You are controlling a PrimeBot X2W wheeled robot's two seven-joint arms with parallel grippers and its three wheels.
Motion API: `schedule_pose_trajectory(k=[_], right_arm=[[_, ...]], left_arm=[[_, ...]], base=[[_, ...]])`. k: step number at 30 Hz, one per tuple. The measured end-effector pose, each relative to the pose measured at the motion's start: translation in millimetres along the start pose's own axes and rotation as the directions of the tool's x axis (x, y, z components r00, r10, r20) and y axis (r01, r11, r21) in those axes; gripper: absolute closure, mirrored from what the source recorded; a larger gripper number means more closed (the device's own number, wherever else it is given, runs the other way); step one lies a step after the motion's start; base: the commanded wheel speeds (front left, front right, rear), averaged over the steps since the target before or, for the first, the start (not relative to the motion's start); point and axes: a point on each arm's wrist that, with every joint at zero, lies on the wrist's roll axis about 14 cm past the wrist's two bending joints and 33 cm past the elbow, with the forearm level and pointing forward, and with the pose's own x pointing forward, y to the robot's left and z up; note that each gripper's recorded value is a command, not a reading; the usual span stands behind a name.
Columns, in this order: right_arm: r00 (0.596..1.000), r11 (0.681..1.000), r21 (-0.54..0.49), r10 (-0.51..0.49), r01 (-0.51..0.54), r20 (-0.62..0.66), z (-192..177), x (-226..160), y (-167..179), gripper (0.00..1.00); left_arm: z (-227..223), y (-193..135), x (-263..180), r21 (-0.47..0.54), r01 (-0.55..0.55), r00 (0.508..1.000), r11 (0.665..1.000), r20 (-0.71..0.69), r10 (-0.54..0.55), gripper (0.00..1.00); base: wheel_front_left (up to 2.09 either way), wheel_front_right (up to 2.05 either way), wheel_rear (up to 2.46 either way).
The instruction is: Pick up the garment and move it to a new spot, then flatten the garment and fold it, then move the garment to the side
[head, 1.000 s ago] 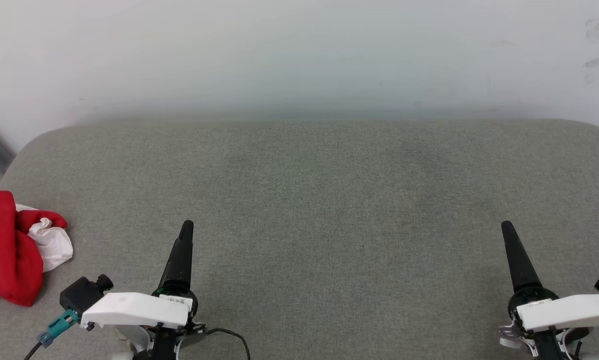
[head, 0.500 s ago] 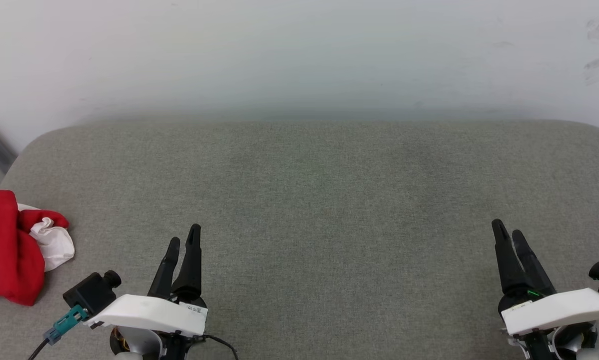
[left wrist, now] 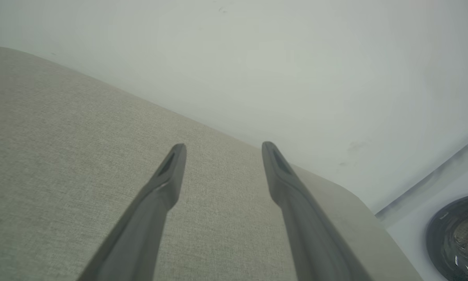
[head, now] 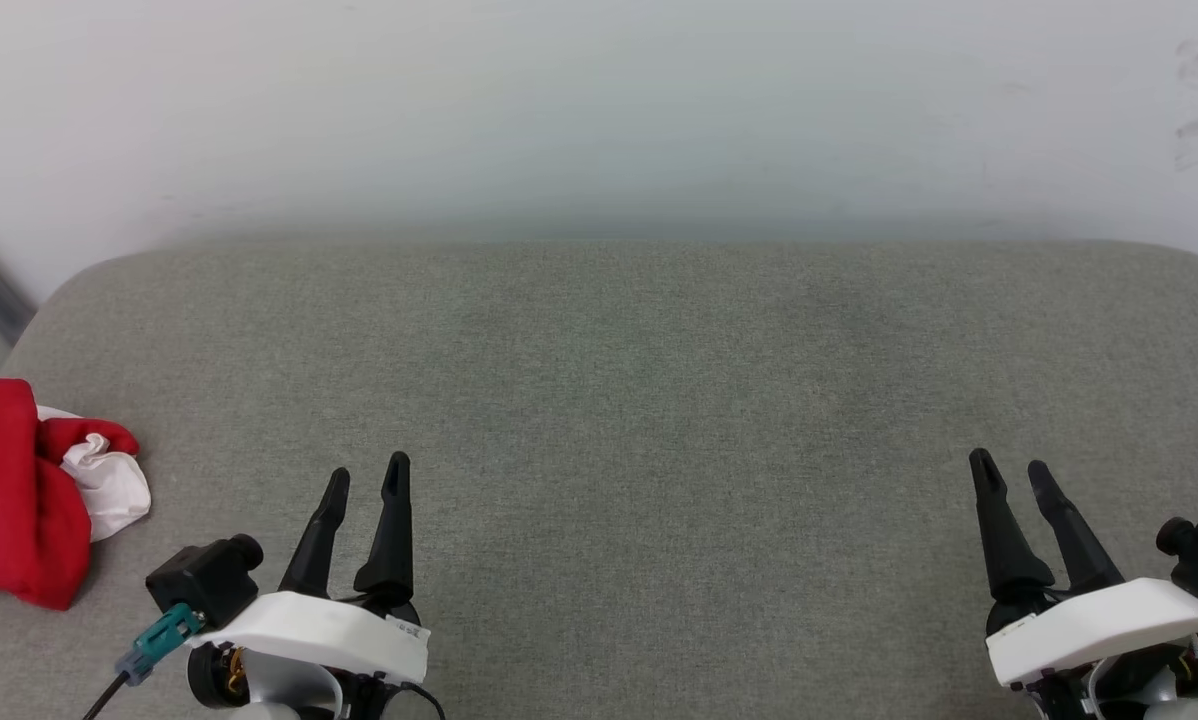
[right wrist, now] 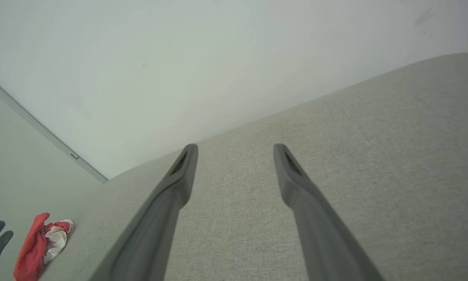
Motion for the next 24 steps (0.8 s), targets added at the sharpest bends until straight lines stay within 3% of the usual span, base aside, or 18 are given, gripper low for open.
schedule_pose_trajectory(k=[24], right_arm=[[1.0, 0.955, -0.298, -0.003, 0.006, 0.011, 10.6, -1.2, 2.3, 0.0]], left_arm=[[-2.8, -13.8, 1.1, 0.305, 0.063, 0.998, 0.95, -0.002, -0.065, 0.0]], base=[[0.0, 0.0, 0.0]])
